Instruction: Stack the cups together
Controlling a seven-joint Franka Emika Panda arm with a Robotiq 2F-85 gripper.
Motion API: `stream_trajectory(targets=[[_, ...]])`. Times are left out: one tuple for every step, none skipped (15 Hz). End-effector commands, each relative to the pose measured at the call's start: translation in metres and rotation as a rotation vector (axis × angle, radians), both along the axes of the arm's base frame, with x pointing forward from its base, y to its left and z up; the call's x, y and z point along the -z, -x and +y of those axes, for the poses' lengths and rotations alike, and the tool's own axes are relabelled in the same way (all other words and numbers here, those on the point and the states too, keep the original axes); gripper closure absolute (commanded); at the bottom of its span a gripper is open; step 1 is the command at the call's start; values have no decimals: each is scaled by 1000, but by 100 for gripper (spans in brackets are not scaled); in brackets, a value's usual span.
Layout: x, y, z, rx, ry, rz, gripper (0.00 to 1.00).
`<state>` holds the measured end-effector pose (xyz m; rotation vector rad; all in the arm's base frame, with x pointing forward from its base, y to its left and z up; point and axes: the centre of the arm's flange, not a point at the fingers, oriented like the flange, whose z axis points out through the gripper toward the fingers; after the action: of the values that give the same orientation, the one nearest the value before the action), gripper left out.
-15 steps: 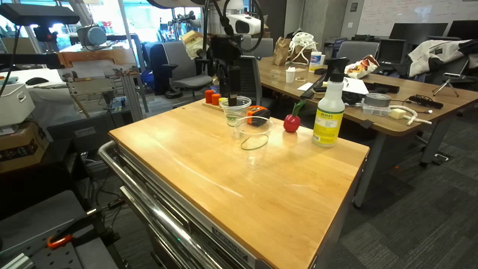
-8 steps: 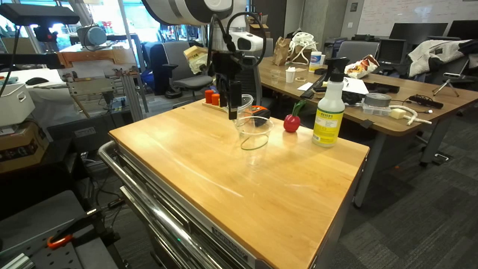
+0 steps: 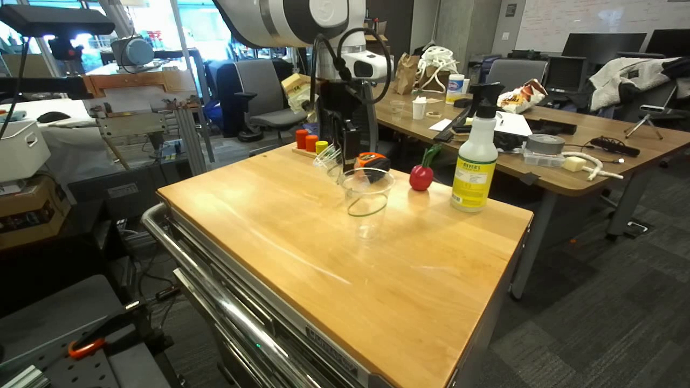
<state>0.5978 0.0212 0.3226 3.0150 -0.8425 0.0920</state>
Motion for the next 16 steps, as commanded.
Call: stream_trajectory(targets=[[-3,-24,4,43,47,-55,74],[-3,-27,4,51,48,-60,83],[-2,-29,5,59,50,-63,89],[-2,-30,6,69,43,-62,97],[-3,-31,7,78,32,-59,97],[-4,-31,8,86,20,-50,99],[-6,-30,7,101,1,-38,100],[-12,-28,5,120,-33,-35,96],[-17,-26,2,138,-58,-34,96],[-26,-23,-1,161,-96,-36,96],[-35,-21,-5,185,-131,-37,96],[-50,-16,-9,207,-184,-46,96],[-64,-11,-13,225,-223,-61,96],[-82,-5,-17,239,-255,-89,96],[-102,3,-22,247,-283,-111,97],[-124,14,-26,252,-294,-143,97]])
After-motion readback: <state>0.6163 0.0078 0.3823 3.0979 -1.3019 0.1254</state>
